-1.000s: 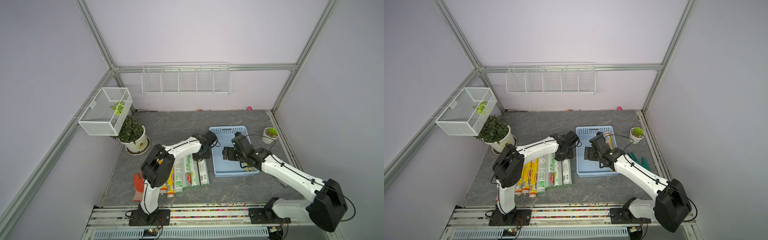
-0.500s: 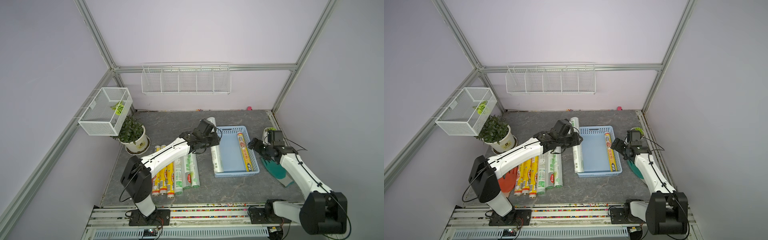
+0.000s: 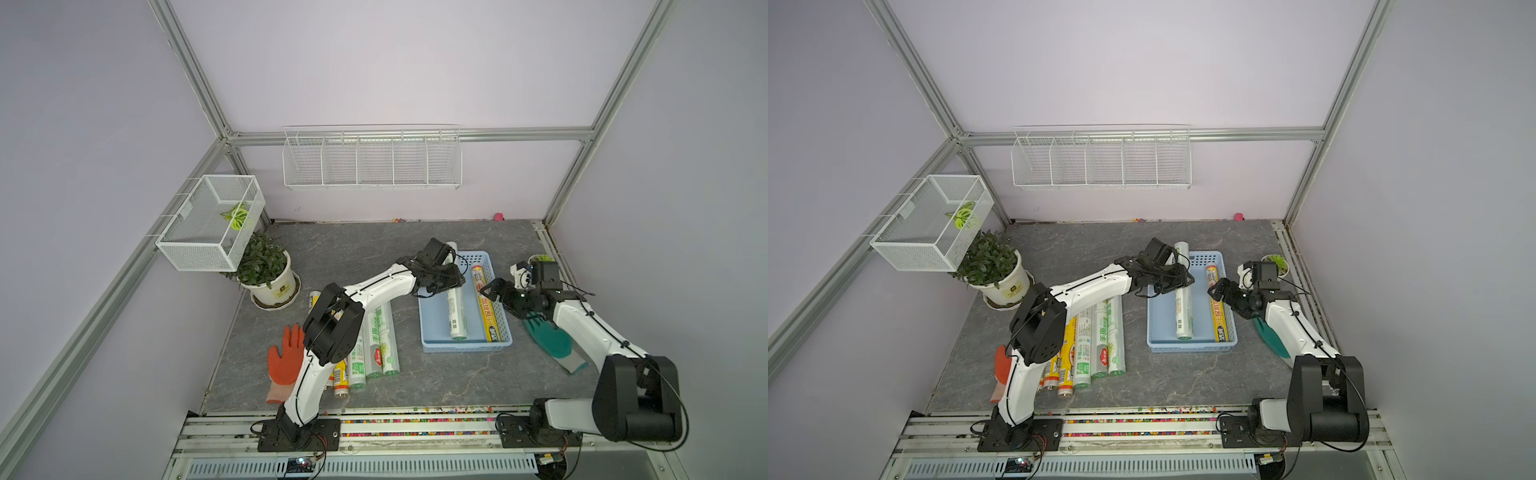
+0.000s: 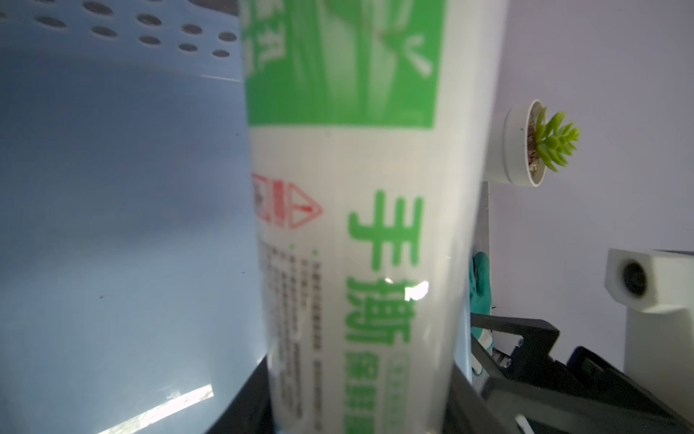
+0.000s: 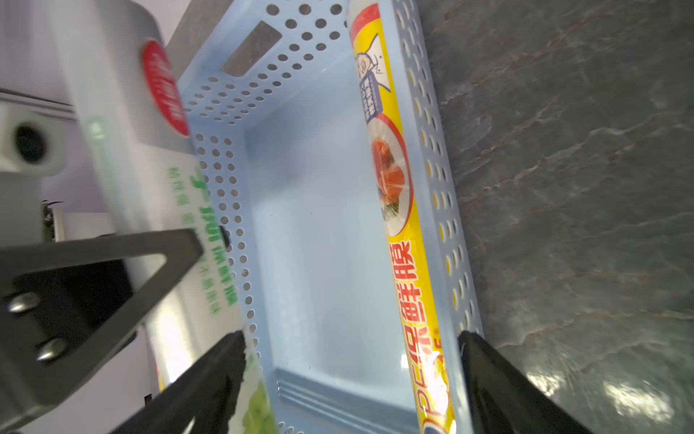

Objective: Put the plastic wrap into the basket
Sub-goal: Place the plastic wrap in the basket.

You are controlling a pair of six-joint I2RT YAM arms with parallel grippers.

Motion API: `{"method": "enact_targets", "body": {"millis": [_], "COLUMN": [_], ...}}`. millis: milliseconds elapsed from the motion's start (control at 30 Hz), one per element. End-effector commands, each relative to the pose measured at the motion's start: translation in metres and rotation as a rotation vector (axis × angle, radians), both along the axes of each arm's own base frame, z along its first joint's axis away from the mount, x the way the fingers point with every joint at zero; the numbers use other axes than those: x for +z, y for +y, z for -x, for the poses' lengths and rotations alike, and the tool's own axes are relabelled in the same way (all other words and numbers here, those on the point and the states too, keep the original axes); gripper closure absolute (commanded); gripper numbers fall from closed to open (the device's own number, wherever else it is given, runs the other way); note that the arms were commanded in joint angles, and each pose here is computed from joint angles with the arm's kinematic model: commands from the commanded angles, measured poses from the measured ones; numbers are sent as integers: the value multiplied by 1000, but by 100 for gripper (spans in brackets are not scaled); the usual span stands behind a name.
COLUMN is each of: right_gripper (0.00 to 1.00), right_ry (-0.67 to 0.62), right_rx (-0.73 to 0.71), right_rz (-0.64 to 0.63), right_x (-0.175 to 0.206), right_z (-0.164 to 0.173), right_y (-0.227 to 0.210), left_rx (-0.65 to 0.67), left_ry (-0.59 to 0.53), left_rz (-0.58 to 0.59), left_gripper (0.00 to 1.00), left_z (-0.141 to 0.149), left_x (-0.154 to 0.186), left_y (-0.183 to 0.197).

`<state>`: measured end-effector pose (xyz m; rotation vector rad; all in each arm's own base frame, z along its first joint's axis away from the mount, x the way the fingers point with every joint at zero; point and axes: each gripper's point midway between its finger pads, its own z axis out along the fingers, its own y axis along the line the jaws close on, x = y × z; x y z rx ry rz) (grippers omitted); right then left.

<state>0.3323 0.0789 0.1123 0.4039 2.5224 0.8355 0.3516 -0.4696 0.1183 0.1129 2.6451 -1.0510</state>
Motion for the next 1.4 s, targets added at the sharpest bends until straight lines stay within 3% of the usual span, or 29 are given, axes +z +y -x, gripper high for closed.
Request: {"method": "enact_targets", "body": {"millis": [0, 300, 467, 967, 1367], "right_gripper": [7, 7, 7, 6, 6], "right_ry": [-17, -10, 3, 16, 37], "right_rx": [44, 49, 41, -1, -32], "right_rz": [-63, -71, -44, -6, -22], "right_x": [-3, -9, -13, -13, -15], "right_z": [3, 5, 7, 17, 32], "right_y": [11, 12, 9, 1, 0], "left_rx": [-22, -72, -108, -40, 25], "left_ry": [10, 77, 117, 179, 237], "left_rz": [48, 0, -30, -20, 66], "left_gripper": [86, 81, 79, 36, 38], "left_z": [-1, 0, 16, 25, 33], "left_x": [10, -28, -41, -42, -21], "left_y": [-17, -33, -40, -45, -42]}}
